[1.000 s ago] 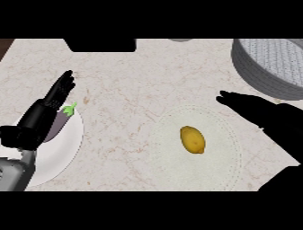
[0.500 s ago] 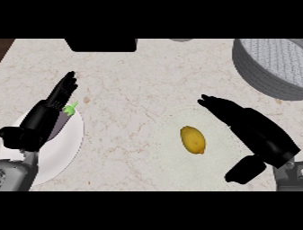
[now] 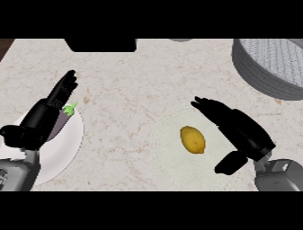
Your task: Pick the lemon from the placemat and place it in the basket
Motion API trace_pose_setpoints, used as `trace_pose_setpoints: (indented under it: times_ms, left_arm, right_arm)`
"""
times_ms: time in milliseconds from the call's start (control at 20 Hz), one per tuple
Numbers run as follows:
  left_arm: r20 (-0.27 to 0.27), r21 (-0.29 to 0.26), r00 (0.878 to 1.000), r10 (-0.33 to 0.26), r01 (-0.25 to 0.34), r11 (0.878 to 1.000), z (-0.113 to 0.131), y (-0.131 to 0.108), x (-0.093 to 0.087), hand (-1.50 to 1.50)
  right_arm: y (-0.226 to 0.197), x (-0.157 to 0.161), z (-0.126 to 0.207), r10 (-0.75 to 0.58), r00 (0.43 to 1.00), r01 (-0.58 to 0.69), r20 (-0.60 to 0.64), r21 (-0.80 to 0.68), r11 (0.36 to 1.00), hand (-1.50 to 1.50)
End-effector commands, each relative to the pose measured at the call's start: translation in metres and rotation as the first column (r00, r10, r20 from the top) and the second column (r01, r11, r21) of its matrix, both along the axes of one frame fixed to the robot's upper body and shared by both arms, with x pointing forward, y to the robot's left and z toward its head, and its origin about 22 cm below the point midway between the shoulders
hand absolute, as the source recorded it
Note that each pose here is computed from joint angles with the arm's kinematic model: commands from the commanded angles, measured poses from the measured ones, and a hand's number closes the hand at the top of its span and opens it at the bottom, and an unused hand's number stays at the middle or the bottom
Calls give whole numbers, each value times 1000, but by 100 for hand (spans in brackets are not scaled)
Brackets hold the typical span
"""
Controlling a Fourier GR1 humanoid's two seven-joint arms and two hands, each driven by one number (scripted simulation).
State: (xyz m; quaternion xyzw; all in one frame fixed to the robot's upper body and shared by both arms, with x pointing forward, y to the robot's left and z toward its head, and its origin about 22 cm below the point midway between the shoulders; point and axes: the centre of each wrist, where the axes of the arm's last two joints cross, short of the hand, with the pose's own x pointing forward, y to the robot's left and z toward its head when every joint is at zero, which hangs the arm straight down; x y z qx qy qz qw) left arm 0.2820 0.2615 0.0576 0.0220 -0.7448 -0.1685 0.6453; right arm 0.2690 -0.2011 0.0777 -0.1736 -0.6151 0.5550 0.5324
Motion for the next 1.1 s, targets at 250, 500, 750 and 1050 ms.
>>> trace_pose_setpoints:
  times_ms: [250, 500, 750, 1050]
  left_arm:
    - [-10, 5, 1000, 3, -3, 1000, 0, 6, 7, 0]
    - [-16, -8, 1000, 10, -10, 1000, -13, 16, -1, 0]
    - [-10, -12, 1000, -7, 7, 1000, 13, 21, -8, 0]
    - [1, -2, 1000, -6, 6, 1000, 16, 11, 3, 0]
  right_arm:
    - [-11, -14, 2, 37, 999, -37, 11, 72, 997, -150]
    - [3, -15, -2, 26, 1000, -26, 0, 12, 1000, -150]
    - [12, -10, -9, 16, 1000, -15, 5, -51, 999, -150]
    - [16, 8, -30, 19, 1000, -19, 6, -81, 997, -150]
